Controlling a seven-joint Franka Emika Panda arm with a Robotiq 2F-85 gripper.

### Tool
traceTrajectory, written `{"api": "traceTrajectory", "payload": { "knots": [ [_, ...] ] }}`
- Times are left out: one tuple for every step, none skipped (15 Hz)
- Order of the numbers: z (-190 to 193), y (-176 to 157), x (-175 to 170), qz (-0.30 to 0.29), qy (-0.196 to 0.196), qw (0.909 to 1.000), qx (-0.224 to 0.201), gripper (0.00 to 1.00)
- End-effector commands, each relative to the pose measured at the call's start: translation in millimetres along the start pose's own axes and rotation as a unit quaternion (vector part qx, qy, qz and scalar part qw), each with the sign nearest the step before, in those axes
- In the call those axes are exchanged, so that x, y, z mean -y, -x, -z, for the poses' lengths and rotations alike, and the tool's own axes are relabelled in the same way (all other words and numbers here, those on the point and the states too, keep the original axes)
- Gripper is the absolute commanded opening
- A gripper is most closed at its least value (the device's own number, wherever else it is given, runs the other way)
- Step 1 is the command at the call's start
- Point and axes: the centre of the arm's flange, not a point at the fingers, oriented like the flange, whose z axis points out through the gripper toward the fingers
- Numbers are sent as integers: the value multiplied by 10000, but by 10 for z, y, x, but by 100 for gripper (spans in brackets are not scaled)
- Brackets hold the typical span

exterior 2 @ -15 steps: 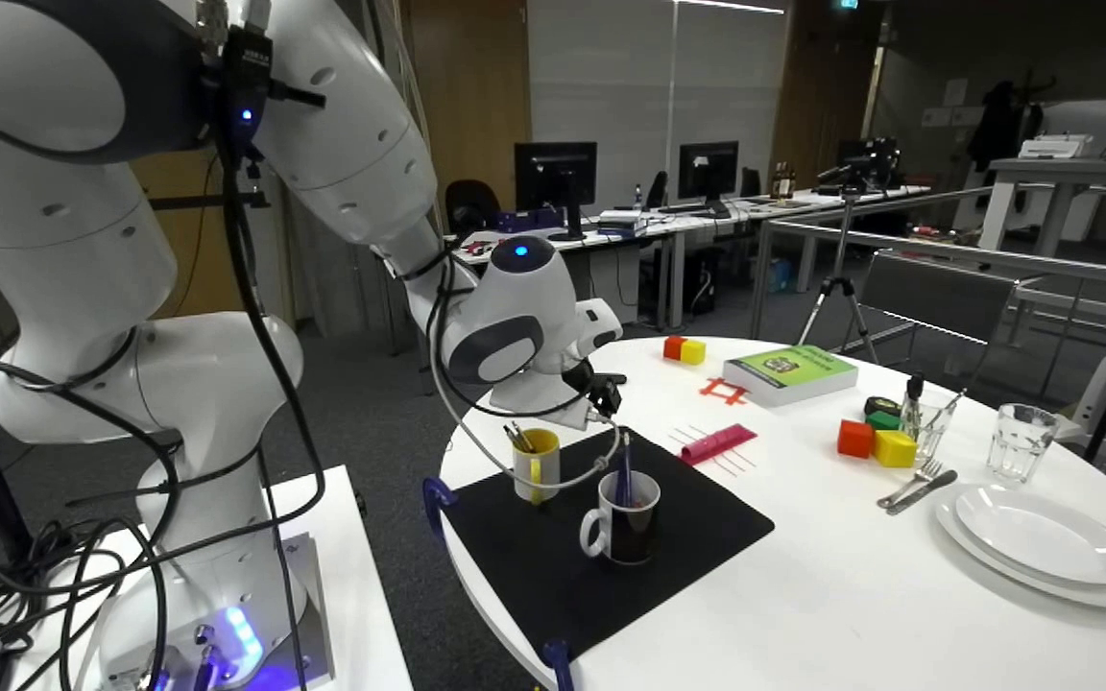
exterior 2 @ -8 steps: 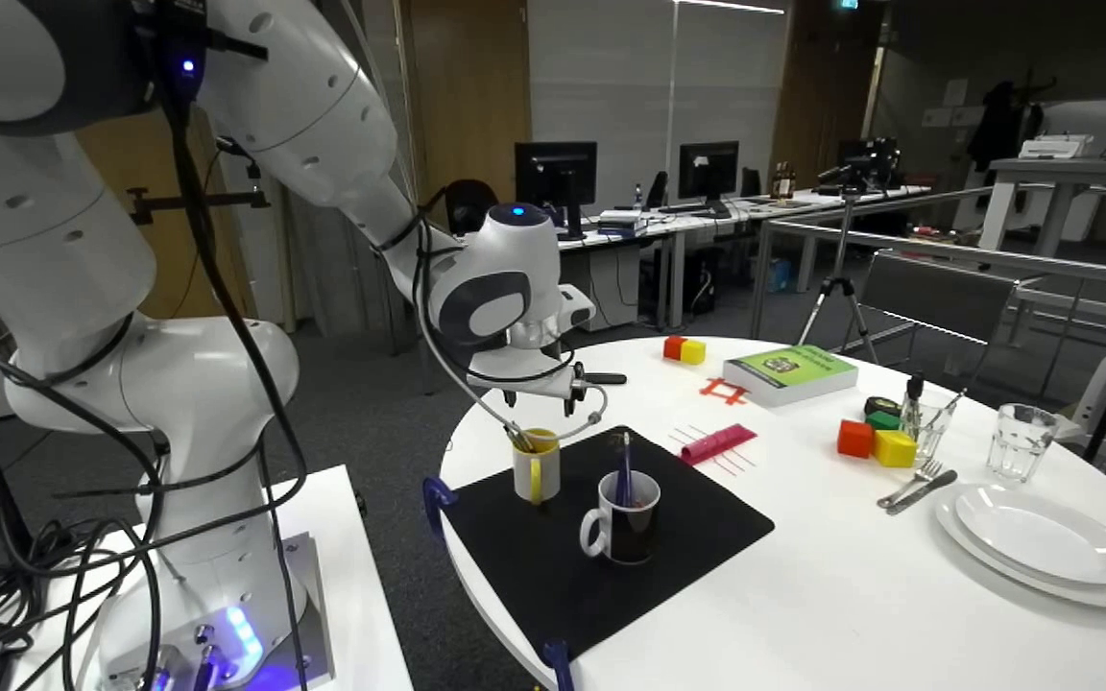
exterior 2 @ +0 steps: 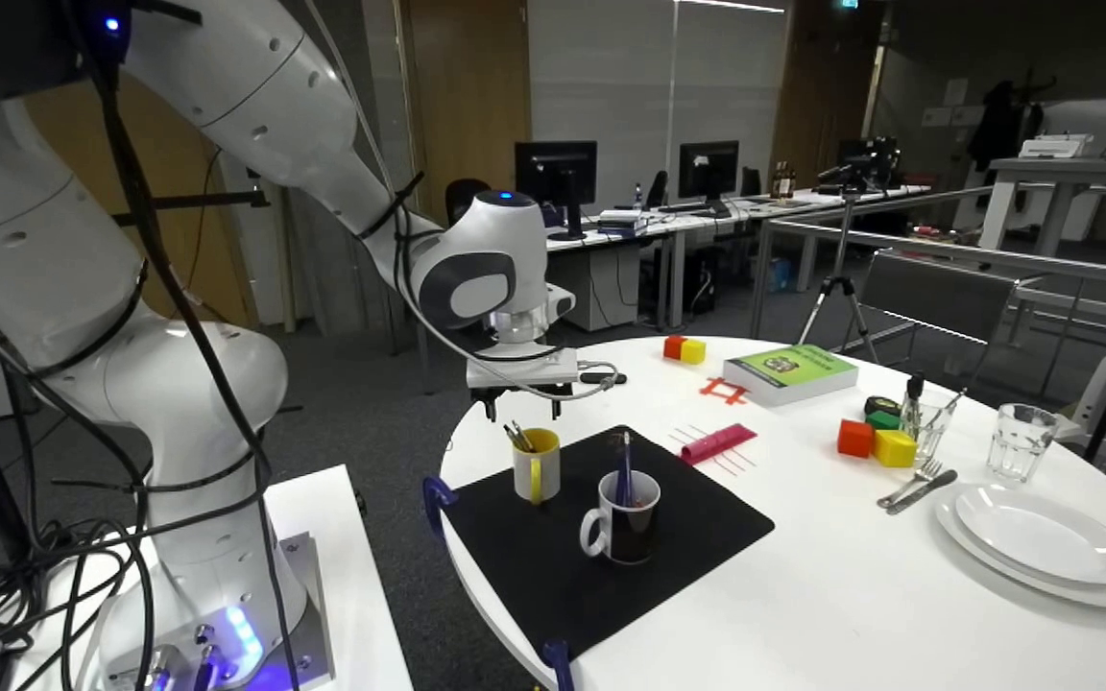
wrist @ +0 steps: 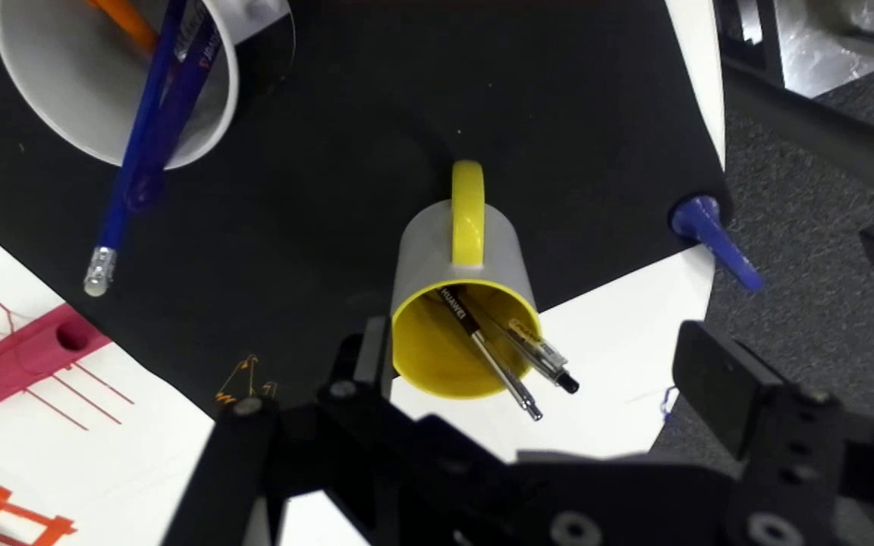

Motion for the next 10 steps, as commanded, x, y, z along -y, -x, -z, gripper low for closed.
{"api": "traceTrajectory", "payload": {
  "knots": [
    [-38, 29, 76, 495, -151, 9984, 210, 100],
    [-71, 18, 73, 538, -223, 9980, 240, 100],
    [-82, 3, 85, 587, -278, 9975, 271, 100],
    [-100, 2, 88, 627, -354, 9970, 290, 100],
    [-112, -6, 94, 673, -436, 9963, 311, 100],
    [-122, -27, 106, 732, -542, 9954, 292, 97],
    [-131, -52, 118, 818, -633, 9942, 279, 97],
    [-159, -72, 131, 908, -715, 9929, 286, 99],
    [-186, -101, 151, 979, -788, 9916, 312, 100],
    [-219, -128, 164, 1053, -841, 9903, 344, 100]
  ]
}}
